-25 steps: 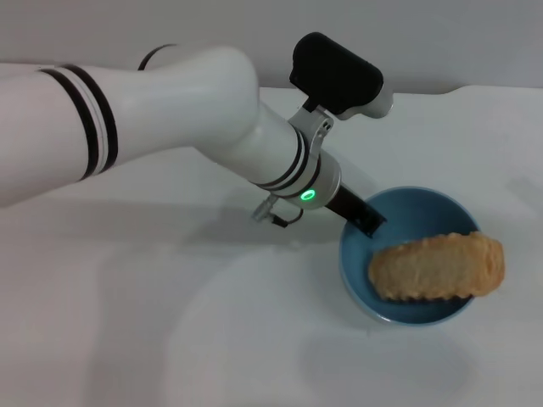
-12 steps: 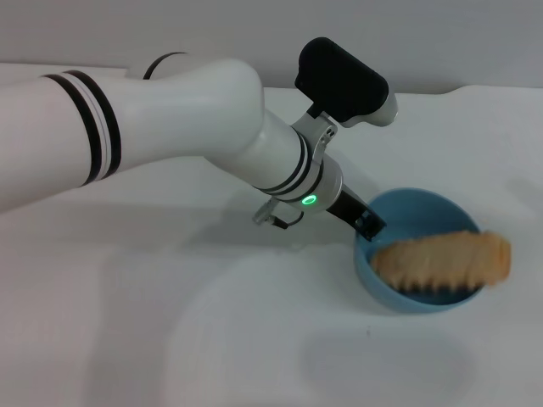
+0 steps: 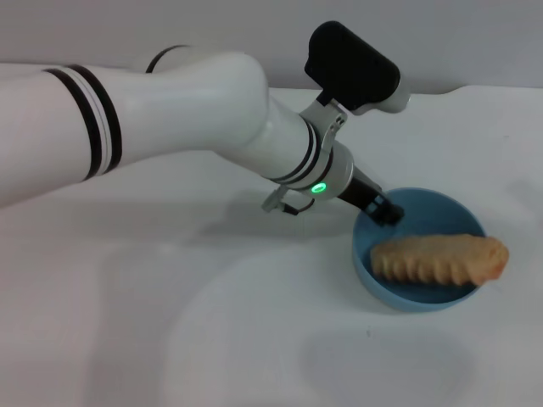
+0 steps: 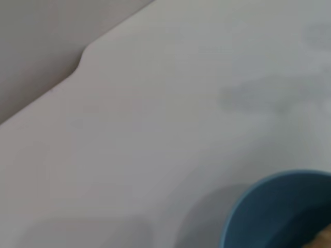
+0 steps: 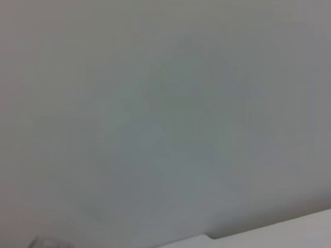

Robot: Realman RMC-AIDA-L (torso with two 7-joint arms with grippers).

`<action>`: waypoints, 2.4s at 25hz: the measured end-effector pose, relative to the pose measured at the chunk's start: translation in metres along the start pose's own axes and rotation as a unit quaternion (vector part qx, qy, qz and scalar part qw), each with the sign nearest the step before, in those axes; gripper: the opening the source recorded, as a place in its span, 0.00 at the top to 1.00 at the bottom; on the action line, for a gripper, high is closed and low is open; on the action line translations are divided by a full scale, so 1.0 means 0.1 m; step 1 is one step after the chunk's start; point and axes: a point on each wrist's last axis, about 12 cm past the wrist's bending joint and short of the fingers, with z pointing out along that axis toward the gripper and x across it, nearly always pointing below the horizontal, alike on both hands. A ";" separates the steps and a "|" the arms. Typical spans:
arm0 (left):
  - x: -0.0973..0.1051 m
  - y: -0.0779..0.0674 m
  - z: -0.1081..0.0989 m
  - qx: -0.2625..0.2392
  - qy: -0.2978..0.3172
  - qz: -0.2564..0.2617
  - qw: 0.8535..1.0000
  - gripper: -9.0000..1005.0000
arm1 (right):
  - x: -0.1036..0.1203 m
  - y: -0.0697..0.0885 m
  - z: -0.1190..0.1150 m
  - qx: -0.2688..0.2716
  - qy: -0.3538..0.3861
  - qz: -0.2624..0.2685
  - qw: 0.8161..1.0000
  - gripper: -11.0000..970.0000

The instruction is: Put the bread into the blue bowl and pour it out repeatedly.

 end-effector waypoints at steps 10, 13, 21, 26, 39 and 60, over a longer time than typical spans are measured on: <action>-0.12 0.10 -0.08 -0.023 -0.016 0.021 0.999 0.45 | 0.04 -0.05 0.05 0.026 -0.007 -0.074 0.997 0.59; -0.21 0.15 -0.14 -0.035 -0.046 0.018 0.998 0.32 | 0.04 -0.10 0.05 0.046 -0.020 -0.088 0.995 0.51; -0.27 0.60 -0.42 -0.139 -0.209 -0.036 0.967 0.27 | 0.12 -0.34 0.05 0.133 -0.054 -0.160 0.977 0.43; -0.06 0.81 -0.49 -0.198 -0.255 -0.073 0.944 0.22 | 0.22 -0.48 0.07 0.189 -0.117 -0.245 0.944 0.43; 0.63 0.79 -0.45 -0.273 -0.350 -0.139 0.885 0.14 | 0.44 -0.67 -0.07 0.309 -0.221 -0.257 0.888 0.43; 1.04 0.73 -0.38 -0.287 -0.339 -0.163 0.881 0.14 | 0.69 -0.65 -0.04 0.358 -0.280 -0.241 0.858 0.43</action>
